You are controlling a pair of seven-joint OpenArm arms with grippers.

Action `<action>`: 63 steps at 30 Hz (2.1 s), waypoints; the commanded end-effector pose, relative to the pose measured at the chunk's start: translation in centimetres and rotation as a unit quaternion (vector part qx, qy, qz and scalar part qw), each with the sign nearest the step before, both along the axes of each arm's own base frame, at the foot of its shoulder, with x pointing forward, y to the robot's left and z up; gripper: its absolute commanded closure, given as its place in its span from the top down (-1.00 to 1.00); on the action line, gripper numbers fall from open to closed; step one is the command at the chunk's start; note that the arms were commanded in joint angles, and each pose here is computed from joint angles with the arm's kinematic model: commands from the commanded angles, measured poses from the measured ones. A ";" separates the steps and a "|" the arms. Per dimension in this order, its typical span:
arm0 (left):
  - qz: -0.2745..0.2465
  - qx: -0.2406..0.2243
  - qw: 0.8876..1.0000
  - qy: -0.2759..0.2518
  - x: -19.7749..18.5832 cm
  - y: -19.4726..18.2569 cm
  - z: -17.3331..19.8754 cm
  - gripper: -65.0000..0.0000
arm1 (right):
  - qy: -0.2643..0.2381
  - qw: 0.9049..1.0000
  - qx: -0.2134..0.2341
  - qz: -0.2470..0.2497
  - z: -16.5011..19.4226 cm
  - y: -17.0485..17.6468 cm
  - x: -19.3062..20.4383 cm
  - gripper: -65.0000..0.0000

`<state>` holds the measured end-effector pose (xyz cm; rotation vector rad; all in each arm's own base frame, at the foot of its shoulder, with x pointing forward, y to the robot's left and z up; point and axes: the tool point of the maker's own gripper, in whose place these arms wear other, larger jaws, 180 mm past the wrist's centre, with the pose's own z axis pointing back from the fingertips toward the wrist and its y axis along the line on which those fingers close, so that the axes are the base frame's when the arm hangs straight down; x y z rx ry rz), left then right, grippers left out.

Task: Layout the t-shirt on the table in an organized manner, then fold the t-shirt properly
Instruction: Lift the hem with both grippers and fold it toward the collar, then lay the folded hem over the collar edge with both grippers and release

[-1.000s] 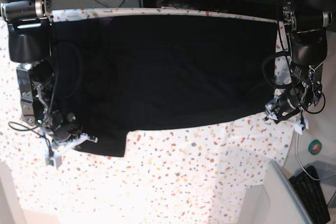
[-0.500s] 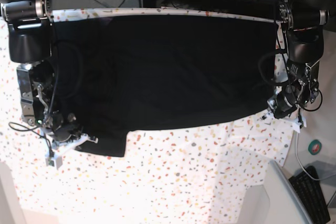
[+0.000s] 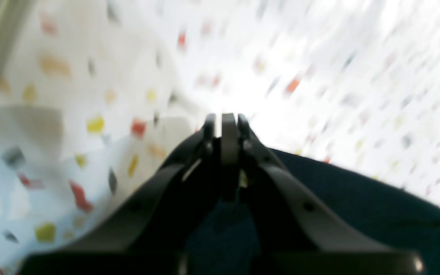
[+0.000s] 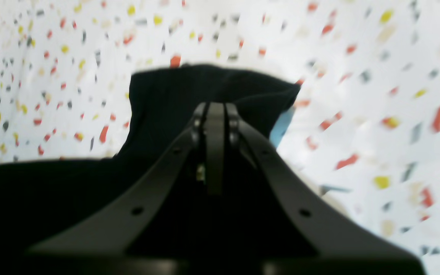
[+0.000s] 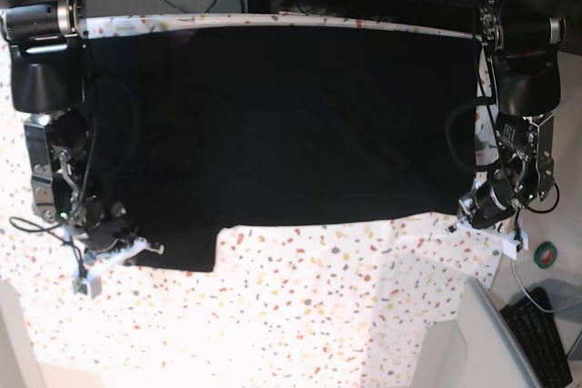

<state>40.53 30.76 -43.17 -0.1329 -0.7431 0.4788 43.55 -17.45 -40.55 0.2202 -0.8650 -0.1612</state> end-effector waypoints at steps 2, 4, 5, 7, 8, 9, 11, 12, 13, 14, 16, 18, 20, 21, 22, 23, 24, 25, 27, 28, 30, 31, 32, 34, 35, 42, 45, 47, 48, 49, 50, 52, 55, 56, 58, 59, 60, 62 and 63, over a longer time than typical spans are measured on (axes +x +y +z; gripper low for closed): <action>0.006 0.008 0.999 -0.039 2.4 1.0 2.9 -1.00 | -0.048 0.999 -0.006 -0.003 2.9 -0.8 2.1 -1.00; 0.005 0.009 0.999 -0.049 3.1 0.9 3.8 -1.00 | -0.054 0.998 -0.012 -0.005 3.6 -1.5 2.6 -1.00; 0.005 0.009 0.998 -0.054 3.4 0.9 4.2 -1.00 | -0.056 0.998 -0.013 -0.005 3.7 -1.6 2.6 -1.00; 0.005 0.009 0.998 -0.062 4.1 0.9 4.9 -1.00 | -0.060 0.998 -0.014 -0.006 3.9 -1.7 2.8 -1.00; 0.005 0.008 0.998 -0.064 4.2 0.9 5.0 -1.00 | -0.065 0.998 -0.014 -0.008 4.0 -1.7 2.9 -1.00; 0.005 0.008 0.998 -0.066 4.4 0.9 5.2 -1.00 | -0.071 0.997 -0.015 -0.009 4.2 -1.9 3.0 -1.00; 0.005 0.007 0.997 -0.071 4.8 0.8 5.7 -1.00 | -0.079 0.997 -0.015 -0.012 4.3 -1.9 3.0 -1.00; 0.006 0.005 0.997 -0.072 4.8 0.8 5.7 -1.00 | -0.081 0.996 -0.016 -0.012 4.4 -2.0 3.0 -1.00; 0.006 0.005 0.997 -0.073 4.8 0.8 5.8 -1.00 | -0.081 0.996 -0.017 -0.013 4.3 -2.1 3.0 -1.00; 0.006 0.005 0.997 -0.075 4.8 0.8 5.9 -1.00 | -0.081 0.996 -0.019 -0.013 4.3 -2.3 2.9 -1.00; 0.003 0.008 0.997 -0.082 5.0 0.7 6.3 -1.00 | -0.075 0.997 -0.022 -0.014 3.8 -2.6 2.5 -1.00; -0.003 0.011 0.996 -0.089 5.1 0.5 6.8 -1.00 | -0.073 0.997 -0.022 -0.013 3.6 -2.6 2.3 -1.00; -0.012 0.006 0.997 -0.070 4.1 0.2 6.2 -1.00 | -0.070 0.997 -0.019 0.004 3.1 -2.1 1.7 -1.00; -0.019 0.004 0.998 -0.062 3.7 -0.2 6.1 -1.00 | -0.069 0.997 -0.018 0.013 2.8 -1.8 1.5 -1.00; -0.027 0.005 0.998 -0.061 3.6 -0.5 6.4 -1.00 | -0.067 0.997 -0.021 0.020 2.6 -2.1 1.1 -1.00; -0.034 0.006 0.998 -0.056 3.1 -0.8 6.2 -1.00 | -0.064 0.997 -0.025 0.025 2.4 -2.4 0.8 -1.00; -0.040 0.010 0.998 -0.049 2.2 -0.9 5.8 -1.00 | -0.064 0.997 -0.025 0.031 2.3 -2.4 0.6 -1.00; -0.046 0.015 0.998 -0.049 1.5 -1.1 5.7 -1.00 | -0.059 0.997 -0.025 0.037 1.8 -2.4 0.1 -1.00; -0.056 0.026 0.997 -0.042 -0.2 -1.2 5.0 -1.00 | -0.048 0.998 -0.024 0.044 0.8 -2.3 -0.9 -1.00; -0.059 0.027 0.997 -0.038 -0.8 -1.4 4.6 -1.00 | -0.045 0.998 -0.023 0.046 0.5 -2.2 -1.2 -1.00; -0.066 0.031 0.997 -0.031 -2.1 -1.7 3.9 -1.00 | -0.039 0.998 -0.025 0.046 0.0 -2.5 -1.8 -1.00; -0.068 0.032 0.997 -0.028 -2.6 -1.8 3.6 -1.00 | -0.034 0.998 -0.032 0.046 -0.3 -3.2 -2.1 -1.00; -0.070 0.032 0.997 -0.024 -3.1 -1.9 3.4 -1.00 | -0.028 0.998 -0.036 0.046 -0.6 -3.5 -2.5 -1.00; -0.074 0.035 0.996 -0.020 -3.9 -2.1 3.0 -1.00 | -0.022 0.998 -0.036 0.047 -1.1 -3.5 -3.1 -1.00; -0.077 0.036 0.996 -0.019 -4.2 -2.2 2.9 -1.00 | -0.020 0.998 -0.036 0.048 -1.3 -3.5 -3.4 -1.00; -0.094 0.048 0.994 -0.006 -6.7 -2.2 3.4 -1.00 | -0.044 0.996 -0.053 0.063 0.5 -3.6 -3.9 -1.00; -0.074 0.039 0.996 -0.005 -7.1 -0.9 4.9 -1.00 | -0.055 0.995 -0.057 0.062 1.4 -3.9 -3.1 -1.00; -0.081 0.040 0.996 -0.007 -7.2 -0.6 6.1 -1.00 | -0.056 0.995 -0.059 0.064 1.7 -4.0 -2.9 -1.00; -0.088 0.041 0.995 -0.007 -7.3 -0.6 6.5 -1.00 | -0.052 0.994 -0.066 0.064 1.9 -4.6 -2.8 -1.00; -0.094 0.043 0.995 -0.007 -7.4 -0.7 6.7 -1.00 | -0.050 0.994 -0.071 0.067 2.4 -4.8 -2.5 -1.00; -0.094 0.043 0.995 -0.003 -7.5 -0.6 6.7 -1.00 | -0.046 0.994 -0.074 0.071 2.7 -4.7 -2.3 -1.00; -0.096 0.046 0.994 -0.001 -7.5 -0.6 6.6 -1.00 | -0.050 0.991 -0.086 0.091 3.6 -4.0 -1.2 -1.00; -0.097 0.044 0.994 0.001 -7.6 -0.7 6.4 -1.00 | -0.046 0.982 -0.133 0.129 3.9 -3.7 -0.6 -1.00; -0.097 0.043 0.994 0.003 -7.7 -0.7 6.3 -1.00 | -0.044 0.978 -0.150 0.140 3.8 -3.4 -0.4 -1.00; -0.098 0.042 0.994 0.006 -8.1 -0.9 6.0 -1.00 | -0.036 0.971 -0.181 0.155 3.3 -3.4 -0.5 -1.00; -0.098 0.042 0.994 0.006 -8.1 -0.9 6.0 -1.00 | -0.034 0.969 -0.190 0.157 3.1 -3.4 -0.5 -1.00; -0.098 0.041 0.994 0.008 -8.2 -0.9 5.9 -1.00 | -0.034 0.968 -0.191 0.160 3.1 -3.2 -0.6 -1.00; -0.097 0.042 0.994 0.014 -8.7 -0.8 5.4 -1.00 | -0.021 0.969 -0.186 0.164 1.8 -2.9 -1.9 -1.00; -0.097 0.044 0.994 0.021 -9.1 -0.6 5.1 -1.00 | -0.017 0.968 -0.185 0.166 1.3 -2.8 -2.4 -1.00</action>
